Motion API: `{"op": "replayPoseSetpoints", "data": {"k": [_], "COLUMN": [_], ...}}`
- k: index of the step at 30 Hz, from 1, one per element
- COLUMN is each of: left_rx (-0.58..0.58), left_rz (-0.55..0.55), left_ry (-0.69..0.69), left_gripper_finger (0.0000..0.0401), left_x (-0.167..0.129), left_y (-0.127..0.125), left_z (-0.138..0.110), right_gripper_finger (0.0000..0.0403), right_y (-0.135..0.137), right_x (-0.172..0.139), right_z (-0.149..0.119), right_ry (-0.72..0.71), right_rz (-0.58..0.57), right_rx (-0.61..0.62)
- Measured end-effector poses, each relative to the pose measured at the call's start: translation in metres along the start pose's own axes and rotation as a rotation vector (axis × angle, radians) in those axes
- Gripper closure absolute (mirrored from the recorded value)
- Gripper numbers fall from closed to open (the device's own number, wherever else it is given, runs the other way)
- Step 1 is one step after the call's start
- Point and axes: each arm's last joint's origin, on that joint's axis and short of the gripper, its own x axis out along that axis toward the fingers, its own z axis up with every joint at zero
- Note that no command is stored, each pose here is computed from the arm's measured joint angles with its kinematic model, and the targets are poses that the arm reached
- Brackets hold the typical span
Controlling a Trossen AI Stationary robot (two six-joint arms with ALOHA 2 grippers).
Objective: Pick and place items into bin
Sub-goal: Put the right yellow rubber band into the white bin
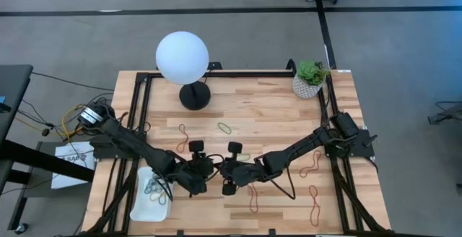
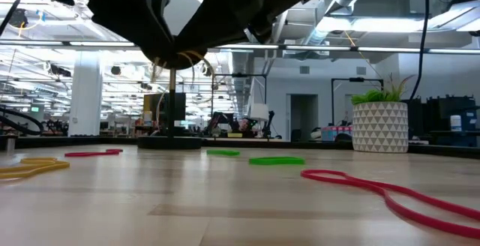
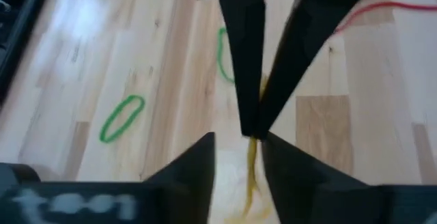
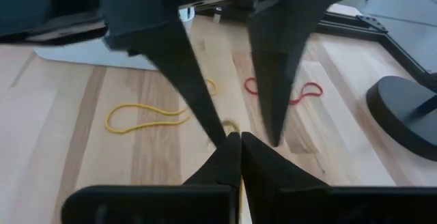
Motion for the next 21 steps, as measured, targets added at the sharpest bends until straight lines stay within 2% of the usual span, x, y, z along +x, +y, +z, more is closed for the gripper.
{"op": "replayPoseSetpoints", "data": {"k": [4, 6, 10, 14, 21], "left_rx": [0.006, 0.005, -0.008, -0.001, -0.062], "left_rz": [-0.028, -0.051, -0.048, -0.036, -0.194], "left_ry": [0.03, 0.046, 0.086, 0.204, 0.383], "left_gripper_finger": [0.0369, 0.0392, 0.0394, 0.0399, 0.04], "left_x": [0.0, 0.0, -0.001, -0.007, -0.058], "left_y": [0.0, 0.0, 0.0, 0.003, -0.003], "left_z": [-0.002, -0.003, -0.007, -0.017, -0.01], "right_gripper_finger": [0.0386, 0.0376, 0.0348, 0.032, 0.0285], "right_y": [0.0, 0.0, 0.0, -0.003, -0.011], "right_x": [0.0, 0.0, 0.0, 0.001, 0.004], "right_z": [0.0, 0.0, -0.003, -0.008, -0.015], "right_ry": [0.001, 0.003, 0.029, 0.081, 0.153], "right_rz": [0.002, 0.003, 0.002, -0.007, -0.027], "right_rx": [0.008, 0.015, 0.009, 0.027, 0.066]}}
